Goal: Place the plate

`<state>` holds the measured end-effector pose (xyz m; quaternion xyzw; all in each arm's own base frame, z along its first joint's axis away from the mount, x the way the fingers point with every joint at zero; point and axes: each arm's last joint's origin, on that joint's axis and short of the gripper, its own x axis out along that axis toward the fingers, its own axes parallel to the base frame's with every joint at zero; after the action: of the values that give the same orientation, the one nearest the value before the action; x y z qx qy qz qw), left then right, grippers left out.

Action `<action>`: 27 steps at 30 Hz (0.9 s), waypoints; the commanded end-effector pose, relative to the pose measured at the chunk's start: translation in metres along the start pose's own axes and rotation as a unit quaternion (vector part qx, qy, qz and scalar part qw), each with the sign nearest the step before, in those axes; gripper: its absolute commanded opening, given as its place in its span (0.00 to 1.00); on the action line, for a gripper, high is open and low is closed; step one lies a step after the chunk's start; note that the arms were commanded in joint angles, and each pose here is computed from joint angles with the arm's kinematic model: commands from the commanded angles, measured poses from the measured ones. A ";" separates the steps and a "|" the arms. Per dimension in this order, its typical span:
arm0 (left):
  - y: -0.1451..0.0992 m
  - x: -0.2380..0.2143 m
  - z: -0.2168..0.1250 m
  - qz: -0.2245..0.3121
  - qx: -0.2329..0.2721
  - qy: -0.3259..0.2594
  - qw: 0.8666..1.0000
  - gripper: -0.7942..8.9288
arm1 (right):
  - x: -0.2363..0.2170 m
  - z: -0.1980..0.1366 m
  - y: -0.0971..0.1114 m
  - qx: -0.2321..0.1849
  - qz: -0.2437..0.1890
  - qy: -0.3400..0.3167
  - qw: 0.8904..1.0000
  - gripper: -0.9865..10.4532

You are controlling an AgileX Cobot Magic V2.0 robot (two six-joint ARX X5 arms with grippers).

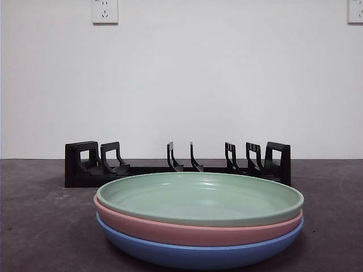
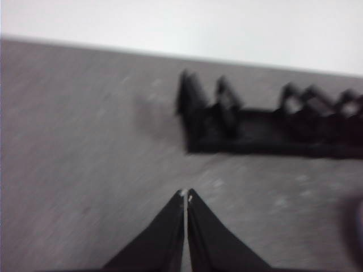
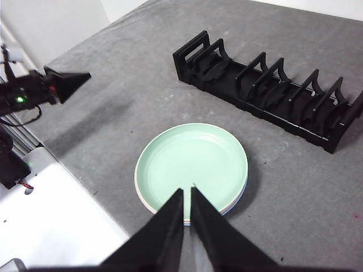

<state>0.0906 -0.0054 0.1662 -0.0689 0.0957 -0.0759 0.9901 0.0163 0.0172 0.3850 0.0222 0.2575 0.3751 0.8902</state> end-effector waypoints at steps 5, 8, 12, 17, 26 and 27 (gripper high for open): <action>0.007 0.006 -0.014 0.078 -0.004 0.002 0.997 0.09 | -0.002 0.003 0.001 0.005 0.008 -0.007 1.000 0.10; 0.008 0.006 -0.014 0.085 0.009 -0.003 0.996 0.09 | -0.002 0.003 0.001 0.005 0.008 -0.008 1.000 0.10; 0.008 0.007 -0.015 0.084 0.017 -0.010 0.996 0.09 | -0.002 0.003 0.001 0.006 0.009 -0.009 1.000 0.10; 0.008 0.007 -0.015 0.084 0.017 -0.010 0.996 0.09 | -0.002 0.003 0.001 0.006 0.009 -0.009 1.000 0.10; 0.008 0.007 -0.015 0.084 0.017 -0.010 0.996 0.09 | -0.002 0.003 0.001 0.006 0.009 -0.009 1.000 0.10; 0.008 0.007 -0.015 0.084 0.017 -0.010 0.996 0.09 | -0.002 0.003 0.001 0.006 0.009 -0.009 1.000 0.10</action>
<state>0.0948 -0.0005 0.1565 -0.0477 0.0777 0.0042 0.9958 0.0163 0.0173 0.3853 0.0235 0.2565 0.3755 0.8903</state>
